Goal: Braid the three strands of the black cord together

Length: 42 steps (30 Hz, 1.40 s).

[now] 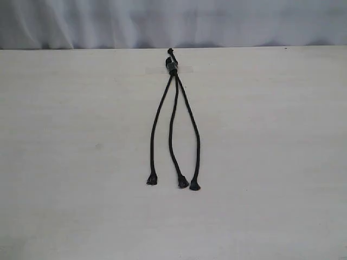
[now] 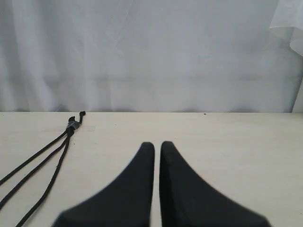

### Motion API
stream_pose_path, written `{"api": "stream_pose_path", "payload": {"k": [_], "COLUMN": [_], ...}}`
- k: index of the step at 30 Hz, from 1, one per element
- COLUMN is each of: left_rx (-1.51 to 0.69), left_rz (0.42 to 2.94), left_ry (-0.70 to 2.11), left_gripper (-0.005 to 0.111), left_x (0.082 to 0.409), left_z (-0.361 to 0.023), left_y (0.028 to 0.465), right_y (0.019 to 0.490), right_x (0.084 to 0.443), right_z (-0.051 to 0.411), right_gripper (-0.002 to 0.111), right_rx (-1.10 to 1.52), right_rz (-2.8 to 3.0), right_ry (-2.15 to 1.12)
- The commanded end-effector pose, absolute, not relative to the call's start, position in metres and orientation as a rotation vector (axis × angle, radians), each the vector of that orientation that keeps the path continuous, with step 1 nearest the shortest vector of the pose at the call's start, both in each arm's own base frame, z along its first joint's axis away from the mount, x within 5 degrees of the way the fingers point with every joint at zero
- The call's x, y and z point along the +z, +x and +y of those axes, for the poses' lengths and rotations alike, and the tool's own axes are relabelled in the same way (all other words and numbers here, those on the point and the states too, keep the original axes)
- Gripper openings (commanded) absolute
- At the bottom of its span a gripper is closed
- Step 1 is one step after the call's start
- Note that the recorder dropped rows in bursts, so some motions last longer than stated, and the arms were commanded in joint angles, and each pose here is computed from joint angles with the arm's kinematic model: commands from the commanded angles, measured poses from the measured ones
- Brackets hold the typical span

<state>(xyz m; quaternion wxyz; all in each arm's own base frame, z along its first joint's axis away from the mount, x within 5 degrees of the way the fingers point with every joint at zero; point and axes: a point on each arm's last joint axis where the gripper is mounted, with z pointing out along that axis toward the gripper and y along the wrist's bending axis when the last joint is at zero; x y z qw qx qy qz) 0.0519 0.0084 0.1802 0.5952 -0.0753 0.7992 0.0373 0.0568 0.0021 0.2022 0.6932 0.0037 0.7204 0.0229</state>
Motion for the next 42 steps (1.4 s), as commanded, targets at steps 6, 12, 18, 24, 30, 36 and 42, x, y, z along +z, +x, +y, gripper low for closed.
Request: {"api": "stream_pose_path", "payload": {"k": [6, 12, 18, 24, 30, 36, 42], "left_rx": [0.088, 0.088, 0.091, 0.120, 0.119, 0.120, 0.118], "left_rz": [1.822, 1.822, 1.822, 1.774, 1.531, 1.409, 1.331], "left_ry": [-0.180, -0.180, -0.177, -0.153, -0.127, -0.112, -0.105], "left_gripper": [0.000, 0.000, 0.000, 0.000, 0.000, 0.000, 0.000], "left_x": [0.182, 0.182, 0.182, 0.187, 0.209, 0.220, 0.227], "left_z": [0.009, 0.009, 0.009, 0.010, 0.009, 0.008, 0.008], "left_y": [0.053, 0.053, 0.053, 0.054, 0.056, 0.055, 0.053], "right_y": [0.056, 0.056, 0.056, 0.056, 0.055, 0.053, 0.052], "right_x": [0.203, 0.203, 0.203, 0.208, 0.224, 0.229, 0.234], "right_z": [0.002, 0.002, 0.002, 0.001, -0.001, -0.001, -0.002], "right_gripper": [0.004, 0.004, 0.004, 0.004, 0.004, 0.004, 0.004], "right_rx": [0.033, 0.033, 0.033, 0.030, 0.017, 0.013, 0.009], "right_rz": [1.592, 1.592, 1.592, 1.546, 1.365, 1.309, 1.246], "right_ry": [0.001, 0.001, 0.001, 0.005, 0.019, 0.023, 0.028]}}
